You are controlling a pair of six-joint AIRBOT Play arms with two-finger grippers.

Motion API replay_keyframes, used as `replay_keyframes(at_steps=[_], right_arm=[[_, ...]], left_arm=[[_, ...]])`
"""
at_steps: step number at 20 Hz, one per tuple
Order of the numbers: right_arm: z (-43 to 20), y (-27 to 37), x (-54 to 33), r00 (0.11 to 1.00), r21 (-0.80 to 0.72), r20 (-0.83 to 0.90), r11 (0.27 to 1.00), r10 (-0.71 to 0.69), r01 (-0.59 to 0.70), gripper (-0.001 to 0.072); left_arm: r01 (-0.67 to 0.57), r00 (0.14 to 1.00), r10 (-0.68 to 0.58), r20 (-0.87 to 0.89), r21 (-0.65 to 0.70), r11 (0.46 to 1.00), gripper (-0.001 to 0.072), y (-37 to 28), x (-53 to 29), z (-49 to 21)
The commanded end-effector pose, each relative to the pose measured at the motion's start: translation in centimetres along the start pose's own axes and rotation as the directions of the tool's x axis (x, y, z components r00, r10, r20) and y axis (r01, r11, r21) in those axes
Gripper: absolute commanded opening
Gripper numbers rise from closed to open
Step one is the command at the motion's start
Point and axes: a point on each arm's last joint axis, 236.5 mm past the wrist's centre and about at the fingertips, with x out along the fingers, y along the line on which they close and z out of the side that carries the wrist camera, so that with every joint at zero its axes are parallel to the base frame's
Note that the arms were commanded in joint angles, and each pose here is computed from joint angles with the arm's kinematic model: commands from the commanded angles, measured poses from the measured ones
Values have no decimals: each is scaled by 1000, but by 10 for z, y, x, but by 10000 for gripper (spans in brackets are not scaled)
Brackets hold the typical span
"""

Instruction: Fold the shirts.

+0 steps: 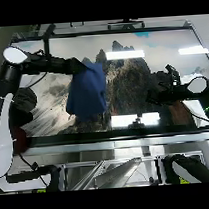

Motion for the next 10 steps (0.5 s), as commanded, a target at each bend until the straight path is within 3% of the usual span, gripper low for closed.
replay_keyframes(at_steps=[1,6,10], right_arm=[[0,0,0,1000,1,-2,1000,1,-1,15],[0,0,0,1000,1,-2,1000,1,-1,15],[-1,15,0,998,16,-5,998,63,-62,15]], left_arm=[[-17,998,17,-59,2,1000,720,-6,13,-17],[-68,997,57,-60,-186,980,720,16,-74,0],[-180,969,107,-224,-340,923,719,58,-110,-61]])
